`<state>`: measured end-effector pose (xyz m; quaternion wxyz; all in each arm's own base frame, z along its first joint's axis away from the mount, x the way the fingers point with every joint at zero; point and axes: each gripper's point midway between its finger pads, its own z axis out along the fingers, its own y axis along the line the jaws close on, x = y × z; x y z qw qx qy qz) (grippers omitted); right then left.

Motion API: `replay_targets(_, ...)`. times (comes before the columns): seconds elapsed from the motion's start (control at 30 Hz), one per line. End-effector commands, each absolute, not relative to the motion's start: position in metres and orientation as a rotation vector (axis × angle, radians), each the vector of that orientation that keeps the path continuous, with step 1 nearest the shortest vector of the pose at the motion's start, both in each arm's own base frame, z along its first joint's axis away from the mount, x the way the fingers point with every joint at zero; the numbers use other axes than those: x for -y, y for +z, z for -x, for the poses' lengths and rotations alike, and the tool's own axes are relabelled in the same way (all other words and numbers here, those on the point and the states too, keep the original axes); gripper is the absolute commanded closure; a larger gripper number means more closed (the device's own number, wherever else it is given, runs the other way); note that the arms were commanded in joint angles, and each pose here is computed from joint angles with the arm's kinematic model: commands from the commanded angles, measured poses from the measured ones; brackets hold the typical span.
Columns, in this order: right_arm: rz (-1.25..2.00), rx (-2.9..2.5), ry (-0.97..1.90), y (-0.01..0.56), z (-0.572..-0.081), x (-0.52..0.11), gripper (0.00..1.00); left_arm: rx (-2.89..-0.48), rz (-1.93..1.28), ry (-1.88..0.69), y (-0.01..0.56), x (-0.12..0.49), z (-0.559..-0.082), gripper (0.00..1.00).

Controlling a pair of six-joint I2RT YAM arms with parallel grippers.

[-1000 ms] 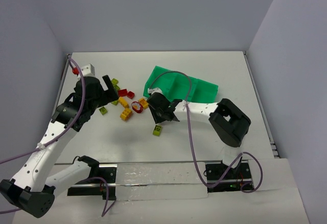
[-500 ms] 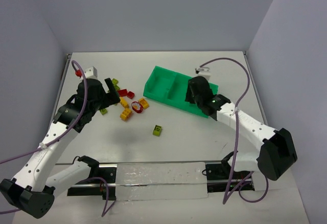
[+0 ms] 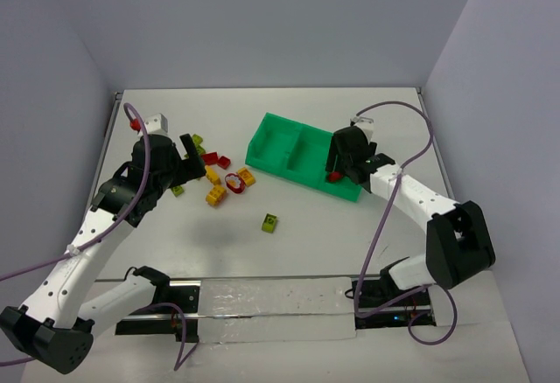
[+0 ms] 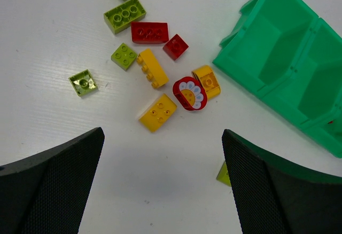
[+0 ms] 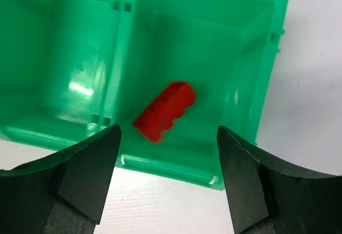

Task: Sort the legos into containers by color

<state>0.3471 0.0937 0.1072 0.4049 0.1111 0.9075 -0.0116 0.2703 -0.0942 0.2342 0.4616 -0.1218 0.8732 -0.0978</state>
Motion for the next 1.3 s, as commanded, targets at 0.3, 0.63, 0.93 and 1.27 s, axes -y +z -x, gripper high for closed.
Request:
replay_targets(0.3, 0.285, -2.191, 0.297, 0.159, -0.293, -0.245, 0.21, -2.086, 0.306, -0.231, 0.256, 0.092, -0.277, 0.01)
replay_targets(0.63, 0.237, -2.414, 0.51, 0.092, -0.206, -0.325, 0.13, -2.105, 0.307, -0.222, 0.247, 0.093, -0.278, 0.01)
replay_targets(0.93, 0.128, -2.519, 0.419, 0.054, -0.211, -0.342, 0.15, -2.111, 0.3, -0.198, 0.248, 0.088, -0.273, 0.01)
replay_targets(1.27, 0.204, -2.53, 0.344, 0.033, -0.22, -0.359, 0.31, -2.11, 0.297, -0.209, 0.248, 0.089, -0.273, 0.01)
